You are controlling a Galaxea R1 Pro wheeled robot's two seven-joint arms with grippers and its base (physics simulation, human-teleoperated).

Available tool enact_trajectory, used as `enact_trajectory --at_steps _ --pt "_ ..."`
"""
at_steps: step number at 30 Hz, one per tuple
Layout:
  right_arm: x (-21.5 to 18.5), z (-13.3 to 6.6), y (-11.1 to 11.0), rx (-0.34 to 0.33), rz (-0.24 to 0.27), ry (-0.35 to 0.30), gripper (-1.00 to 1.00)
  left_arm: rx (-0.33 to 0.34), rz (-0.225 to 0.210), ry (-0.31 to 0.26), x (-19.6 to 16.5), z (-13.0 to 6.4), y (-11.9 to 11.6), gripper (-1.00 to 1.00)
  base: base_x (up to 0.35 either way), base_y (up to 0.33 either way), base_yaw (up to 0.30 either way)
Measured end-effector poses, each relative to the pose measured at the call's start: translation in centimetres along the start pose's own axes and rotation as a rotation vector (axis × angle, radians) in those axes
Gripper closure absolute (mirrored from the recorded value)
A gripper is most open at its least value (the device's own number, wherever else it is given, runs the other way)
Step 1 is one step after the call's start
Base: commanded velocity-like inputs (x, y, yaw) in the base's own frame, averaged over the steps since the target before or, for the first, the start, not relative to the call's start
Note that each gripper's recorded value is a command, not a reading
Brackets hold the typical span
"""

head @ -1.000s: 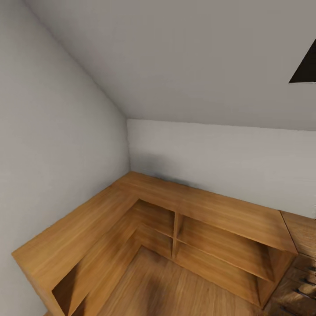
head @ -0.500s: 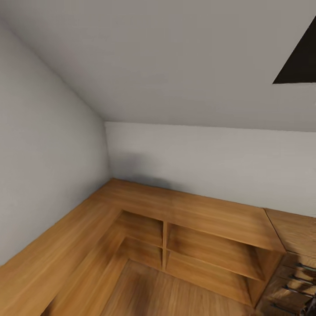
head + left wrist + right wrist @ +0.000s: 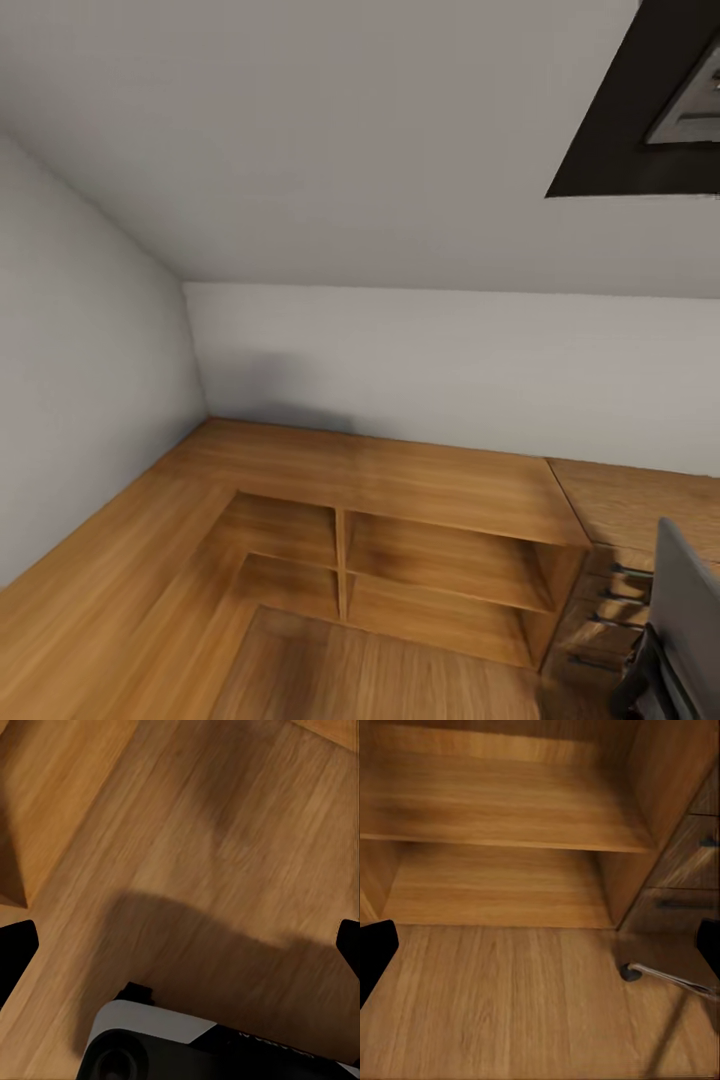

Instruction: In the bedroom, organize the workspace by keeping the computer under the desk, ensuring the monitor is on the desk, placing the keyboard on the desk next to the monitor, placing the mouse on the desk next to the keyboard, moving the folder from the swivel chair onto the desk next to the mouse, stacking the notebook on top of the folder with the pen on top of the notebook, and positioning the swivel chair next to the desk.

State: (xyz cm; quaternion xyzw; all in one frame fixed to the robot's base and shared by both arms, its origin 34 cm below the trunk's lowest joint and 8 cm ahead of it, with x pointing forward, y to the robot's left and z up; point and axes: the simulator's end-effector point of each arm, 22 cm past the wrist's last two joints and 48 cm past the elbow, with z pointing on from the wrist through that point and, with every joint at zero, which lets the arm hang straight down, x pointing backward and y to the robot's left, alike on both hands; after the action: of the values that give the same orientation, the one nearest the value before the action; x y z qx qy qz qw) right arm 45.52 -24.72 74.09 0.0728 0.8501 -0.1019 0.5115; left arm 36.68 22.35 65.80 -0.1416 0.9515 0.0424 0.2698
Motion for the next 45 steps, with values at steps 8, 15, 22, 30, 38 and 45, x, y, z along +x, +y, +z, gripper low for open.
enact_trajectory --at_steps 8,15,22,30,38,45 --pt "-0.14 0.03 0.00 0.001 0.001 -0.003 -1.00 0.001 -0.001 -0.004 -0.15 -0.01 -0.03 -1.00 -0.015 0.016 -0.289" --pt "-0.24 0.05 0.01 0.000 0.001 -0.005 -1.00 -0.001 -0.004 -0.007 -0.31 0.01 0.08 -1.00 -0.105 0.229 -0.289" --pt "-0.38 0.06 0.02 0.000 0.002 -0.008 -1.00 0.001 -0.003 -0.011 -0.45 -0.03 -0.03 -1.00 -0.029 0.205 -0.289" --pt "-0.55 0.08 0.03 0.000 0.003 -0.012 -1.00 0.005 -0.002 -0.015 -0.58 -0.07 -0.15 -1.00 -0.004 0.033 -0.285" --pt "-0.75 0.10 0.04 -0.001 0.004 -0.017 -1.00 0.006 -0.001 -0.020 -0.77 -0.10 -0.22 -1.00 0.000 0.004 -0.281" --pt "-0.92 0.12 0.04 0.000 0.005 -0.021 -1.00 0.008 -0.001 -0.024 -0.93 -0.13 -0.27 -1.00 0.000 0.000 -0.280"
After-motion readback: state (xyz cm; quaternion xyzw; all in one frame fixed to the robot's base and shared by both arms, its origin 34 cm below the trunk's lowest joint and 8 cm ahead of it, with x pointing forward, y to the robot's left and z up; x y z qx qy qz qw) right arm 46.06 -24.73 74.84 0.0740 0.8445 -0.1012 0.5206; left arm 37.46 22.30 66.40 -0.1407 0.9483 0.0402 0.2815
